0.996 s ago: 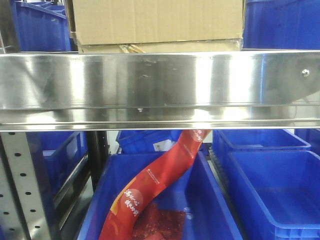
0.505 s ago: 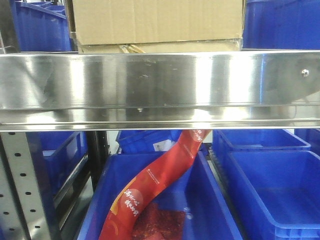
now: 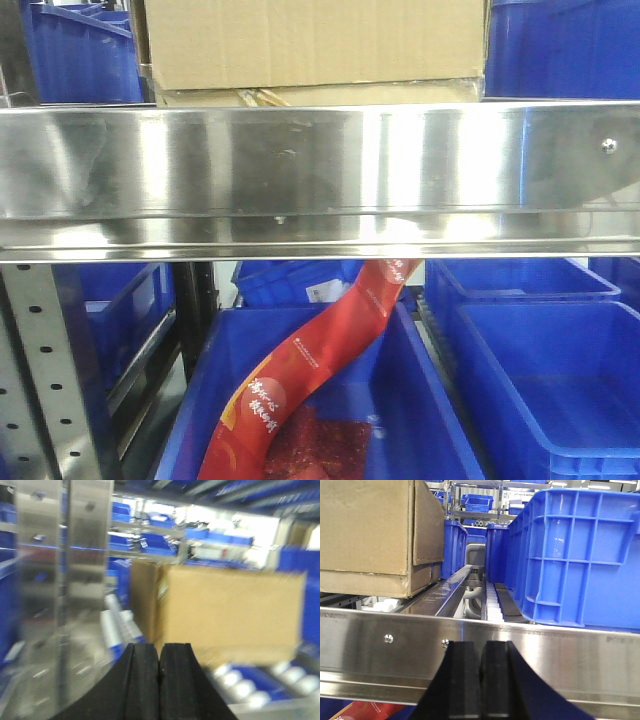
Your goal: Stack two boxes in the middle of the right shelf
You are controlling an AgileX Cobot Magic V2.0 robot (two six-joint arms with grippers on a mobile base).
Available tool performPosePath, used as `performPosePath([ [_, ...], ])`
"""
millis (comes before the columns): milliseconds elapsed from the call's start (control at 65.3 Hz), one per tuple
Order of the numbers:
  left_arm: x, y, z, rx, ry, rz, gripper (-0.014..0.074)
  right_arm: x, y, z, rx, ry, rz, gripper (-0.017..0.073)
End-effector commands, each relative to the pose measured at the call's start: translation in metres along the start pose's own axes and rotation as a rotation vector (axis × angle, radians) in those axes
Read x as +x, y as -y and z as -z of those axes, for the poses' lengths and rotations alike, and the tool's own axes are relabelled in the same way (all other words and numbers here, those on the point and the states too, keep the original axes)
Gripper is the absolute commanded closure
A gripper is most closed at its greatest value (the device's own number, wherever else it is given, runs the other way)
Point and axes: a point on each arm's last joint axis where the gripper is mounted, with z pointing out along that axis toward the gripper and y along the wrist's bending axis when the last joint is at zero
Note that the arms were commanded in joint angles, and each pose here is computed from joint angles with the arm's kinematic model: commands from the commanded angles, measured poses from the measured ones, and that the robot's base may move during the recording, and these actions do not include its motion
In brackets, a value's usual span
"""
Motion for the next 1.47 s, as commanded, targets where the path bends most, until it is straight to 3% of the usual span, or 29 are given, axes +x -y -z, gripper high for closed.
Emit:
performPosePath([
  [0, 0.024, -0.004, 0.006, -0.047, -0.005, -0.089, 0.0704, -0.001, 0.000, 0.000, -0.002, 0.017, -0.006, 0.0720],
  [168, 0.070, -0.012, 0.019, -0.164, -0.017, -0.092, 0.0704, -0.001, 0.000, 0.000, -0.002, 0.017, -0.006, 0.0720],
  [230, 0.083, -0.013, 0.017, -0.178, -0.048, -0.090, 0.0704, -0.001, 0.000, 0.000, -0.002, 0.017, -0.006, 0.0720],
  [383, 0.106, -0.016, 0.012, -0.175, 0.012, -0.096, 0.0704, -0.001, 0.000, 0.000, -0.002, 0.017, -0.006, 0.0720],
  [429, 0.099, -0.015, 0.012, -0.169, 0.091, -0.103, 0.0704, -0.001, 0.000, 0.000, -0.002, 0.017, -0.006, 0.0720],
  [597, 0.104, -0.015, 0.012, -0.172, 0.044, -0.097, 0.0704, -0.001, 0.000, 0.000, -0.002, 0.017, -0.006, 0.0720],
  [1455, 0.104, -0.015, 0.012, -0.172, 0.044, -0.097, 0.0704, -0.001, 0.000, 0.000, -0.002, 0.017, -0.006, 0.0720],
])
